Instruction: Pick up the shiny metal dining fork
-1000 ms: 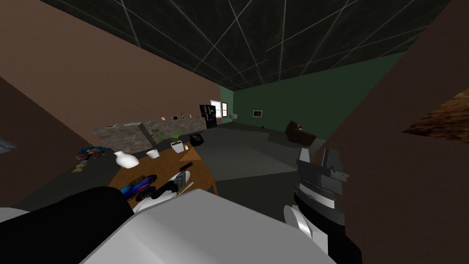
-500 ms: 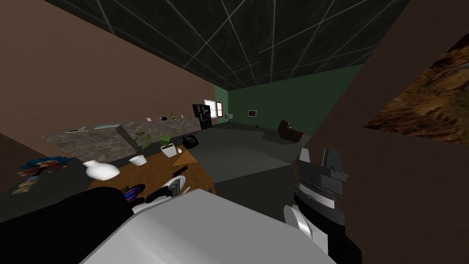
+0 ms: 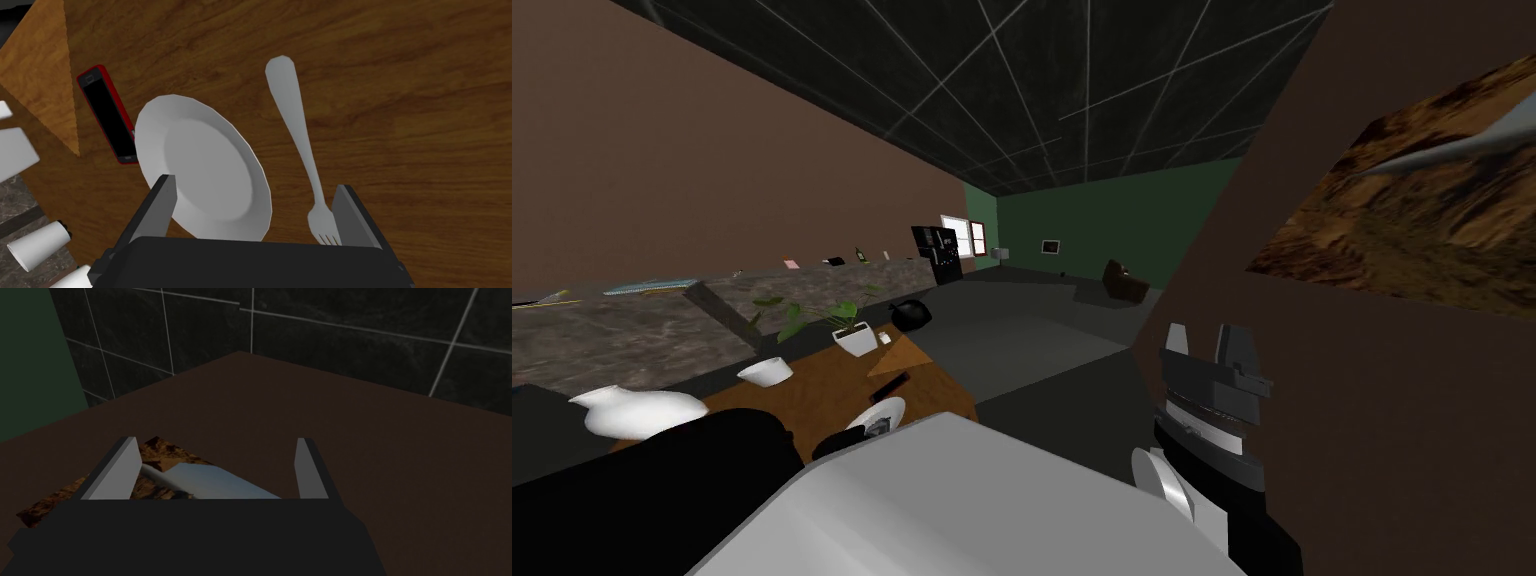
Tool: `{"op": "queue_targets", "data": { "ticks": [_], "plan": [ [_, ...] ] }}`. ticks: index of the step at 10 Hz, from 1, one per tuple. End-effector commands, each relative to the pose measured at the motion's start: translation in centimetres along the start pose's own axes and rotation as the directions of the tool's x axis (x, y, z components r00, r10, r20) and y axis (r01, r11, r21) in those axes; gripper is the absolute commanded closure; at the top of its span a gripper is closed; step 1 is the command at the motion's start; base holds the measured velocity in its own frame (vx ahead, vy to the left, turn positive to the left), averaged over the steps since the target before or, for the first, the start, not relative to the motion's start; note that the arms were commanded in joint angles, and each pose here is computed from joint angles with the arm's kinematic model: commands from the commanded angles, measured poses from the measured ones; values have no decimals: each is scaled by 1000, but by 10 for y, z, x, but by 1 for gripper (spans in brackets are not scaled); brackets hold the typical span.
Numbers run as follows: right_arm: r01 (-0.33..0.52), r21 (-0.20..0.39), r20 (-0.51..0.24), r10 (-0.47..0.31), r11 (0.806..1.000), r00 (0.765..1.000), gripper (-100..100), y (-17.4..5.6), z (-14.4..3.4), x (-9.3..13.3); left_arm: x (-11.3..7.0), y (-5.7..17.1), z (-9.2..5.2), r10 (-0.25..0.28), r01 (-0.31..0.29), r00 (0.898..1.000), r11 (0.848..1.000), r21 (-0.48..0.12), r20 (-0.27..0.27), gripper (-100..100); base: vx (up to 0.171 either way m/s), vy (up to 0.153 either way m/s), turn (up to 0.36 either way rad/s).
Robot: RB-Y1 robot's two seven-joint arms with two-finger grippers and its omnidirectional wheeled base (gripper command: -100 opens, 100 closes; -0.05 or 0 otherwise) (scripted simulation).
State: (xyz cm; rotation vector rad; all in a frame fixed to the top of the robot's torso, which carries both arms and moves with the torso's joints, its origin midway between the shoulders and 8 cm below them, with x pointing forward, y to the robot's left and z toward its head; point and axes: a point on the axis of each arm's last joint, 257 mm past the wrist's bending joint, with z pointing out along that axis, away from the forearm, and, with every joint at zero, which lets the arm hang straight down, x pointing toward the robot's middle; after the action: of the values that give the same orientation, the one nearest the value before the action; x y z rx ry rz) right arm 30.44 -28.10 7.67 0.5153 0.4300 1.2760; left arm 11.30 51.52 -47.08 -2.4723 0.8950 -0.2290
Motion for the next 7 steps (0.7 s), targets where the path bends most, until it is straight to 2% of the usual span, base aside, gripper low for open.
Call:
{"op": "queue_targets", "data": {
  "ticks": [1, 3, 4, 7],
  "plan": [
    [0, 0, 0, 0, 1000, 1000, 0, 0, 0, 0, -15, 25, 1, -41, 43, 999, 997, -69, 32, -100, -22, 43, -166],
    [0, 0, 0, 0, 1000, 1000, 0, 0, 0, 0, -37, 58, 0, -97, 108, 992, 982, -154, 80, -100, -30, 62, -276],
    [0, 0, 0, 0, 1000, 1000, 0, 0, 0, 0, -37, 59, -1, -96, 108, 992, 981, -160, 82, -100, -18, 44, -95],
    [0, 0, 0, 0, 1000, 1000, 0, 0, 0, 0, -60, 95, -7, -150, 182, 978, 950, -252, 142, -100, -18, 32, -174]
  ]
}}
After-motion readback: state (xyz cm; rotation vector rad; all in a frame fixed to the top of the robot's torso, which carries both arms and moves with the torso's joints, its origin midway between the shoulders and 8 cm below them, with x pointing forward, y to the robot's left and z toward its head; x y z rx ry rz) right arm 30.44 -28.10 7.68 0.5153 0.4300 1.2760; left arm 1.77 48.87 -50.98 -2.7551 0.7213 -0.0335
